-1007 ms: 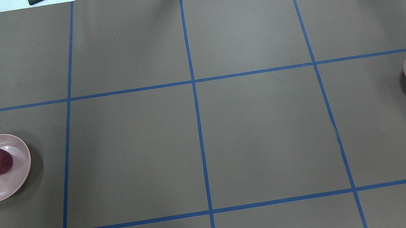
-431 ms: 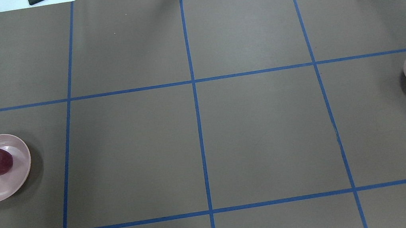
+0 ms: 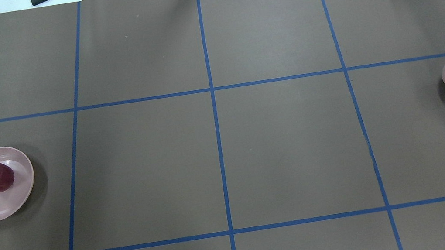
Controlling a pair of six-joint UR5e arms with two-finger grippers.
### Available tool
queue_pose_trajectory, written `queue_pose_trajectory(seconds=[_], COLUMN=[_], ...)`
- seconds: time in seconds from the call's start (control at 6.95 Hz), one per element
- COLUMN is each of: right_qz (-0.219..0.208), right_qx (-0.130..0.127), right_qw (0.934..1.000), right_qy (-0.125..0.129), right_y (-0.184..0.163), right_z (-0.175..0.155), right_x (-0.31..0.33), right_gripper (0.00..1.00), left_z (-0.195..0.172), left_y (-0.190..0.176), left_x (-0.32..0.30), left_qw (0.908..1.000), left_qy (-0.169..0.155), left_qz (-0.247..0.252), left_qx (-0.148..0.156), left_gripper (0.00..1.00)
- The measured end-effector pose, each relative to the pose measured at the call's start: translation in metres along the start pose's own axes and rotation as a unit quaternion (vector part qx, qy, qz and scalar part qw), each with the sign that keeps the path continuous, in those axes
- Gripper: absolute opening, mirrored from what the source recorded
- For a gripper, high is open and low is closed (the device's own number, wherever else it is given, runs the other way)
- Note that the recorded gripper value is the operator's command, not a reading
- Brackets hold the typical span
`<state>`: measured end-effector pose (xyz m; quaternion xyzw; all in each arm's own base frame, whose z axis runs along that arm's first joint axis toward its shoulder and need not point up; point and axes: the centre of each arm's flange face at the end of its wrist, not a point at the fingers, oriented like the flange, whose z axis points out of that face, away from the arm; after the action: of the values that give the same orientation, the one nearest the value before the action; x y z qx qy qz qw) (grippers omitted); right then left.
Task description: Move apple from plate to bowl
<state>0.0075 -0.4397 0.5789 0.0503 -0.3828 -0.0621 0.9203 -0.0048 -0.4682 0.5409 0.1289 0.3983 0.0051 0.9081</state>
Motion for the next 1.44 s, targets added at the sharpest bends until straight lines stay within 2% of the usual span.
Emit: queue_pose_trajectory(seconds=[0.58,1.44], right_qz=[-0.005,-0.001], right_qx=[0.005,0.003], right_qw=[0.9998,0.9998], right_qy=[-0.016,-0.019], right_y=[0.001,0.0029], right_z=[0.0001,0.0029], right_x=[-0.003,-0.0007], right_gripper=[1.0,1.0], left_z=[0.0002,-0.001], left_y=[0.0003,0.0], left_x=[-0.0004,0.0008], left_qw=[1.0,1.0], left_qy=[-0.001,0.0], left_qz=[-0.001,0.0], left_qx=[0.0,0.001], left_gripper=[0.98,0.98])
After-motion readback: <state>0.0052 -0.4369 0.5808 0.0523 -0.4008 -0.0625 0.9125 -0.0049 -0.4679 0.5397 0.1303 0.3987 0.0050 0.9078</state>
